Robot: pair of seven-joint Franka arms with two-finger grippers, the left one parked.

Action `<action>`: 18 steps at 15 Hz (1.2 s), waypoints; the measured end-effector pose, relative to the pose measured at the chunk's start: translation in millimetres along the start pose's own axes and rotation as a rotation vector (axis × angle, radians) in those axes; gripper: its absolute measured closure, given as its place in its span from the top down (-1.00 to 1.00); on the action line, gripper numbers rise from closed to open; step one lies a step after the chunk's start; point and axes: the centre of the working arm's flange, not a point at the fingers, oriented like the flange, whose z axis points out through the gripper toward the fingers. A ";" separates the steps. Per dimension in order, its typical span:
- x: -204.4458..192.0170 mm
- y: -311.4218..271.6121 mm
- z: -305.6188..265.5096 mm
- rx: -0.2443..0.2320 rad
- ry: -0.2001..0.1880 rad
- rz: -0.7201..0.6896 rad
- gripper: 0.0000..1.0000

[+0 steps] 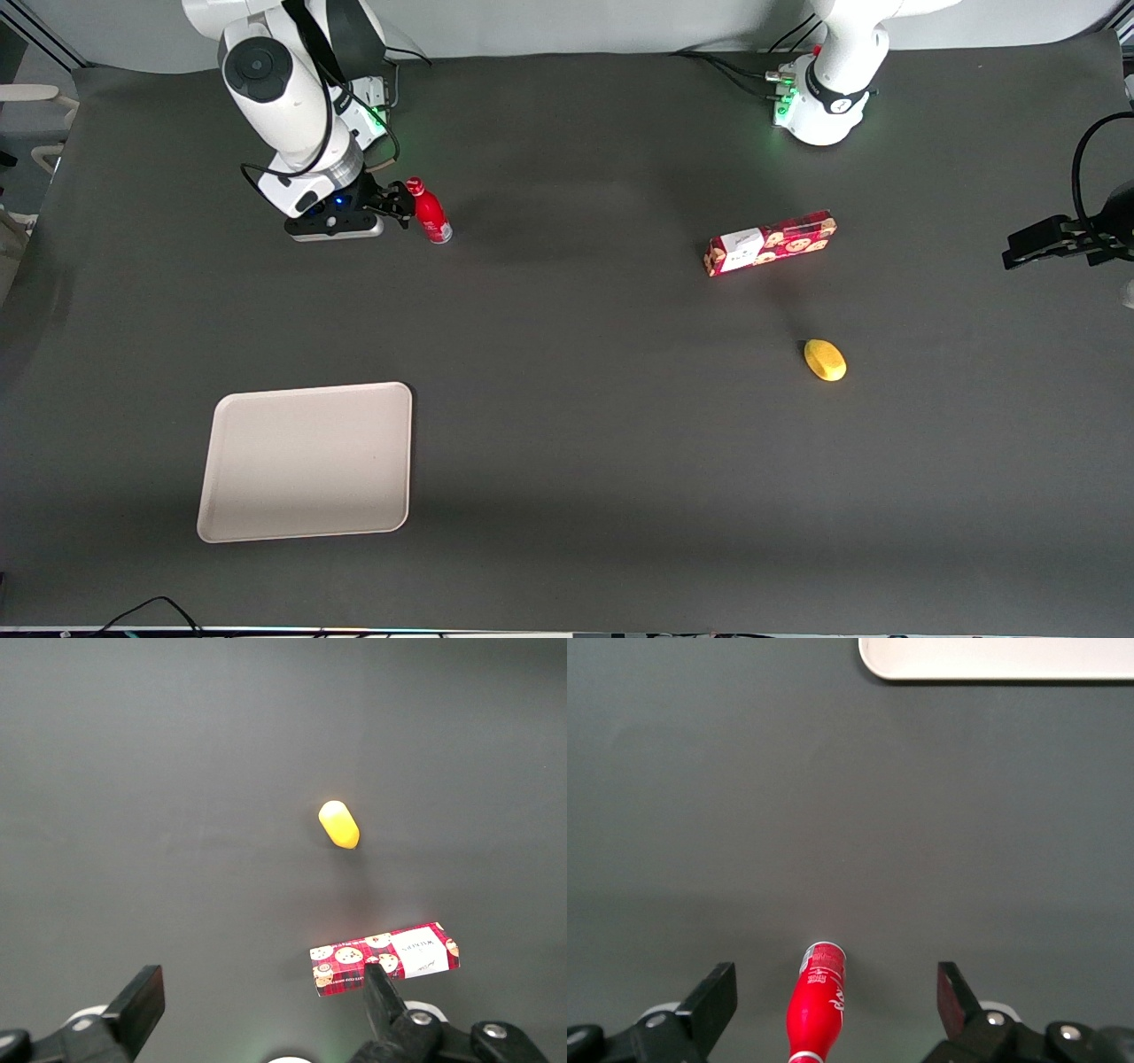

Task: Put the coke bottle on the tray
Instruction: 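Lower the right gripper and close it around the bottle's neck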

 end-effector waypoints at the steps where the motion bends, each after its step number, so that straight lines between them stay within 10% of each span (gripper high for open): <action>1: -1.9 0.6 6.2 0.002 0.002 0.002 1.00; 8: -24.4 -12.2 50.6 -0.006 0.041 0.018 1.00; 18: -67.4 -24.6 88.9 -0.046 -0.064 0.073 1.00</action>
